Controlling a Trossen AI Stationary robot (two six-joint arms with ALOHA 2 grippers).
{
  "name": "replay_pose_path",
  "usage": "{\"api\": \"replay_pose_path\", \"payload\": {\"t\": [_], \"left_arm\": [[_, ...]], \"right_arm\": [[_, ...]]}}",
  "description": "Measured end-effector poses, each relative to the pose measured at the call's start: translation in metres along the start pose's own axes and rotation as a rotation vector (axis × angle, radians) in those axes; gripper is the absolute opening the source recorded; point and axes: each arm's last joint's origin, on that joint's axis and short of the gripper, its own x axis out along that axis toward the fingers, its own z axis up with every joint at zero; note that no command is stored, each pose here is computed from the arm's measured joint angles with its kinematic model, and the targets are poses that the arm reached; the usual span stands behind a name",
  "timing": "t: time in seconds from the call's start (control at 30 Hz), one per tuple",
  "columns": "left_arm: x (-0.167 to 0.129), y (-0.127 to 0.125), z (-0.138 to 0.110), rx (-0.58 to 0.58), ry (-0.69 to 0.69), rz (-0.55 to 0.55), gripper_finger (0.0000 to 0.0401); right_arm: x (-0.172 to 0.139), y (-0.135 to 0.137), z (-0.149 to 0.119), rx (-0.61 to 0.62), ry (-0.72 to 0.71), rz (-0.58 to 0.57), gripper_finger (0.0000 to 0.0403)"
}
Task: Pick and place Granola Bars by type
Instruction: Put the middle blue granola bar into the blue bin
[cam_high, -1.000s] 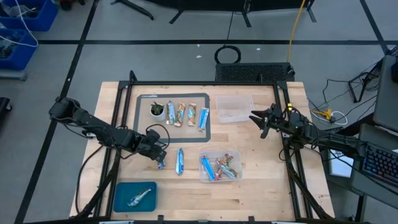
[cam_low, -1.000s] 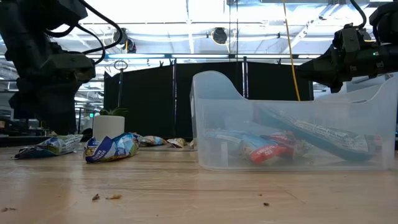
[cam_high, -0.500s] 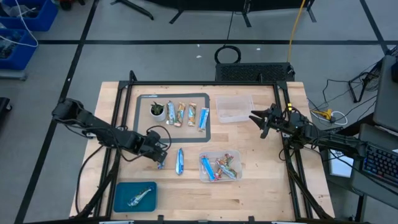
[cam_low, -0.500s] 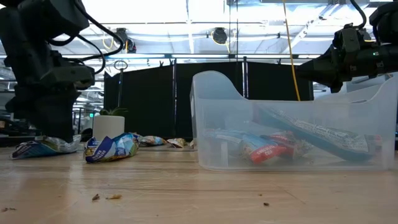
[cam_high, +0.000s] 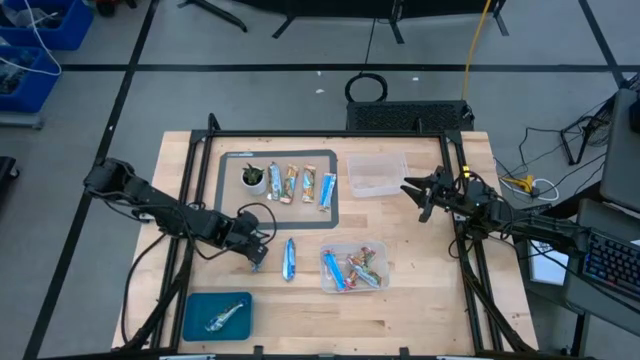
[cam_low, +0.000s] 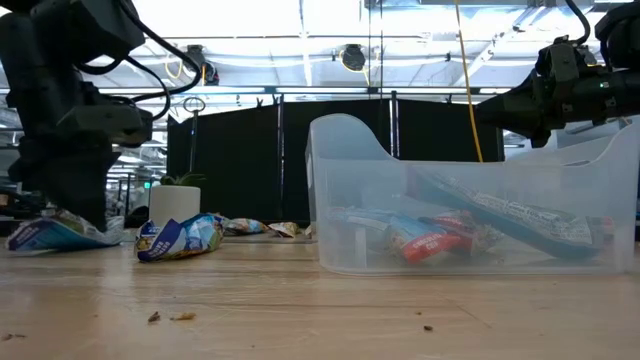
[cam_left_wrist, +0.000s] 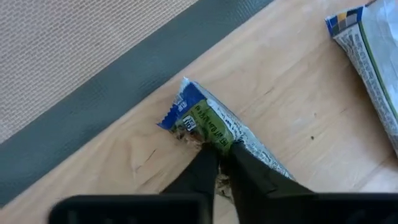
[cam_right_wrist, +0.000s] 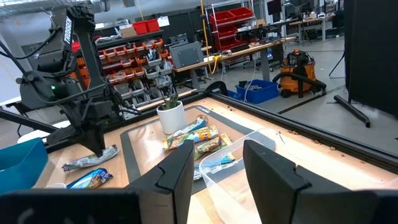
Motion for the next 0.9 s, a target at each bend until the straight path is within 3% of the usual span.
{"api": "replay_pose_path", "payload": {"t": [0.07,0.37,0.67,0.8,0.9], "left_arm": [[0.0,0.0,0.0,0.034,-0.001,0.0,0.0012],[-0.002,0.0,-0.001,0.151,-0.102,0.039,0.0006],[-0.024,-0.016,0.0,0.249,-0.184,-0.048,0.0005],[-0.037,-0.026,-0.004,0.36,-0.242,-0.105,0.0005],[-0.046,-0.038,-0.014,0.531,-0.28,-0.211,0.0005]], "right_arm": [[0.0,0.0,0.0,0.0,0.0,0.0,0.013],[0.0,0.0,0.0,0.0,0.0,0.0,0.013],[0.0,0.0,0.0,0.0,0.0,0.0,0.013],[0.0,0.0,0.0,0.0,0.0,0.0,0.013],[0.0,0.0,0.0,0.0,-0.001,0.0,0.013]]}}
